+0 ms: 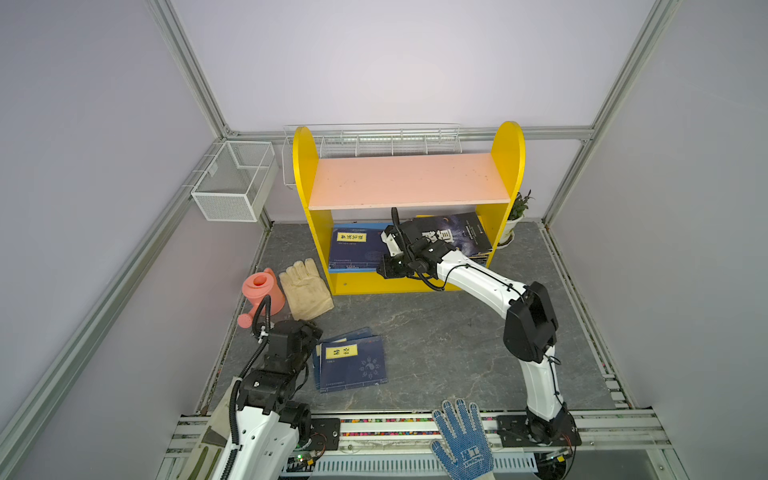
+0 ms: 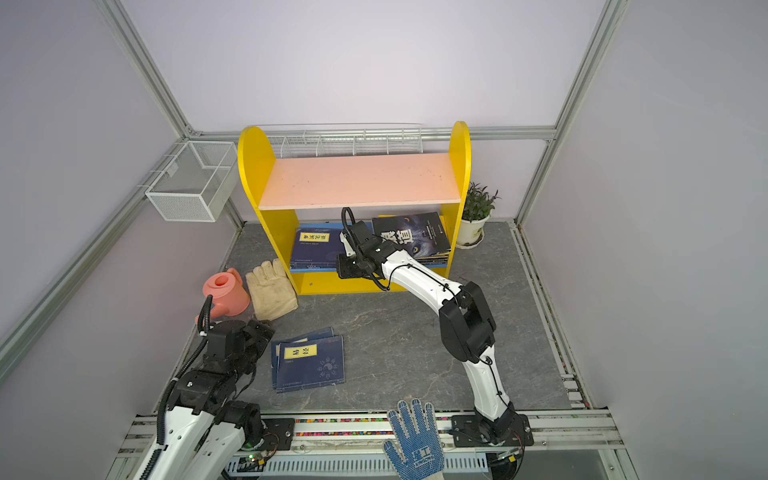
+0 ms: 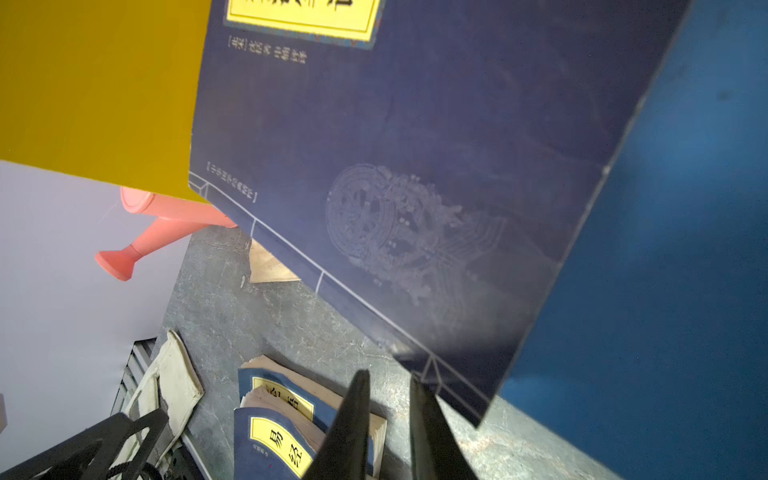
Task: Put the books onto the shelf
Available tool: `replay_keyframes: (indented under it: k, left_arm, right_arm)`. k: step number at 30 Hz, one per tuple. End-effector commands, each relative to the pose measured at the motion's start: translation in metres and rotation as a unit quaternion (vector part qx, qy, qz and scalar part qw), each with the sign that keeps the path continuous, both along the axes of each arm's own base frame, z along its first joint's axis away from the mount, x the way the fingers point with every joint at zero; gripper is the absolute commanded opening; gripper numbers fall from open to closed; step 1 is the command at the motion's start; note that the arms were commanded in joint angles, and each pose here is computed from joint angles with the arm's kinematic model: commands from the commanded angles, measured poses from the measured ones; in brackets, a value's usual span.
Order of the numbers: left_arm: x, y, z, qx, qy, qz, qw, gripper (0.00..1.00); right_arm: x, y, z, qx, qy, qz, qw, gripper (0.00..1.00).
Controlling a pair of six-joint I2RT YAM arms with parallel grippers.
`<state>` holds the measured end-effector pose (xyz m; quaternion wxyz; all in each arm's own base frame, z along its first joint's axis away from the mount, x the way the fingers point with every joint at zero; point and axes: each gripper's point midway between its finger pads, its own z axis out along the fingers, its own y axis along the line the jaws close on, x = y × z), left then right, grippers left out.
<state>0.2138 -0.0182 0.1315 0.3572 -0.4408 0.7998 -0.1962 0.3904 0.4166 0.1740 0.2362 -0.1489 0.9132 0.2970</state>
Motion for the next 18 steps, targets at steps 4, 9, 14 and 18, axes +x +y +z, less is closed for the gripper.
replay_keyframes:
  k: [4, 9, 14, 18]
  left_arm:
    - [-0.004, 0.003, -0.006, 0.002, 0.011, 0.009, 1.000, 0.83]
    - [-0.003, 0.002, -0.008, 0.002, 0.014, 0.008, 1.000, 0.83]
    - [-0.002, 0.002, -0.008, 0.002, 0.015, 0.007, 1.000, 0.83]
    - [-0.001, 0.001, -0.009, 0.001, 0.017, 0.006, 1.000, 0.83]
  right_arm:
    - [0.006, 0.002, 0.009, 0.012, -0.014, 0.017, 1.000, 0.22]
    - [-0.015, 0.012, 0.046, 0.063, -0.054, 0.061, 0.995, 0.26]
    - [-0.041, 0.003, 0.093, 0.104, -0.109, 0.082, 0.985, 0.29]
    - [-0.056, -0.026, 0.098, 0.078, -0.133, 0.055, 0.986, 0.30]
